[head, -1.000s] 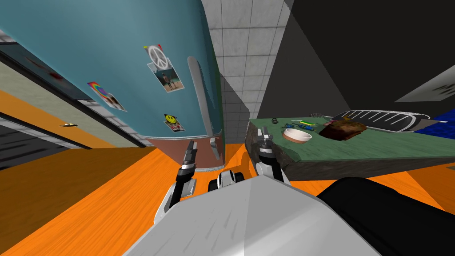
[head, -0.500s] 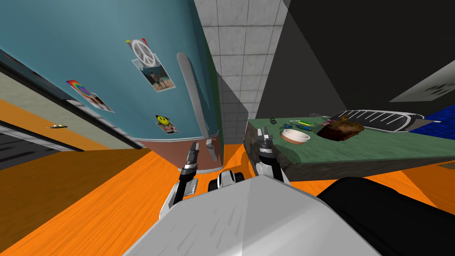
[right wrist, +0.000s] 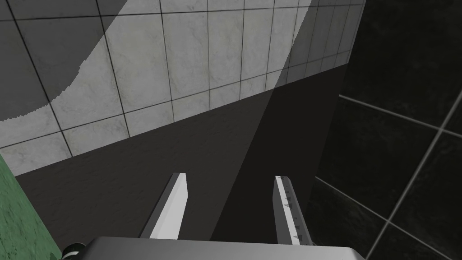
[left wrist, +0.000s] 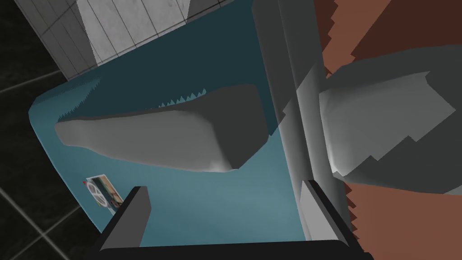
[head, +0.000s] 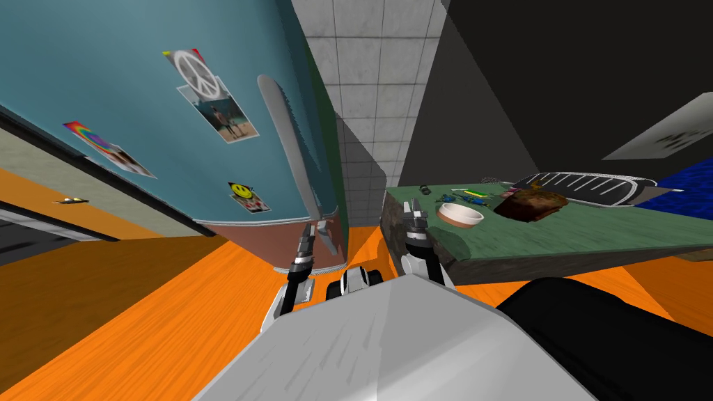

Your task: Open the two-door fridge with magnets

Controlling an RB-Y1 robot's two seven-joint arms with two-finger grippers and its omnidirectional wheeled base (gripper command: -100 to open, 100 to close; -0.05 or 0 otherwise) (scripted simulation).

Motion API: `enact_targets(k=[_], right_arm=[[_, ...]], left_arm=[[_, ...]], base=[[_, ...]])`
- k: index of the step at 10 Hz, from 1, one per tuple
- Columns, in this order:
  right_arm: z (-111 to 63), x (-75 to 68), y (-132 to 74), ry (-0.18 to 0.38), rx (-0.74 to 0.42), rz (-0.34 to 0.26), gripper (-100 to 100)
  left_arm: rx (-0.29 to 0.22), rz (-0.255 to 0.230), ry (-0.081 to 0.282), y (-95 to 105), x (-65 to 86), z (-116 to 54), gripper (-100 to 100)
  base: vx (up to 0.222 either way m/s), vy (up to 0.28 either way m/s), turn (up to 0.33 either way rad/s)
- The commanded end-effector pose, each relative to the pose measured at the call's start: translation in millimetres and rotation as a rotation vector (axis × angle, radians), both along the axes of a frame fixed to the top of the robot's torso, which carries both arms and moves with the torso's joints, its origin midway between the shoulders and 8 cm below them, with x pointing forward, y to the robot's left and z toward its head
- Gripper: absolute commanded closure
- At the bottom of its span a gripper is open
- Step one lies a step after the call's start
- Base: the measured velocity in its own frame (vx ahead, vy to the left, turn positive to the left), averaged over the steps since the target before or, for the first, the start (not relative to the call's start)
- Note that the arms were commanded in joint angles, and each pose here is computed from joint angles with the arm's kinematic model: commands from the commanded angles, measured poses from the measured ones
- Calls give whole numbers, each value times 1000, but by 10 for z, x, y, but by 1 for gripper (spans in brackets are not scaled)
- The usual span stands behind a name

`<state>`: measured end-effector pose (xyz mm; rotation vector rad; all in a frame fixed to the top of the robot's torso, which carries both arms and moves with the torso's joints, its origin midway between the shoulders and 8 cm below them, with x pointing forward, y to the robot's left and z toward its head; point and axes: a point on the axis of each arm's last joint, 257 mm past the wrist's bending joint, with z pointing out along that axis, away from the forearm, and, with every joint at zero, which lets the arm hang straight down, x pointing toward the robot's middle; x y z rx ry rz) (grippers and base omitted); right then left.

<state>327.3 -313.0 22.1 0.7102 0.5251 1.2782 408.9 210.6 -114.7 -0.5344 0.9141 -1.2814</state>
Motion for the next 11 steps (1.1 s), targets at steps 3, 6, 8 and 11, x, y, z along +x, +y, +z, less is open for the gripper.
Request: enact_targets(k=[3,6,8,11], right_arm=[[0,0,0,0,0,0,0],[0,0,0,0,0,0,0],[0,0,0,0,0,0,0],[0,0,0,0,0,0,0]], left_arm=[[-39,17,-4,-30,68,45,-100],[-42,20,-4,-22,126,172,-100],[-39,18,-4,-28,78,66,100],[-38,17,-2,-34,49,-27,100]], base=[[14,-11,16],[31,-3,1],[-5,1,-1],[-35,2,-1]])
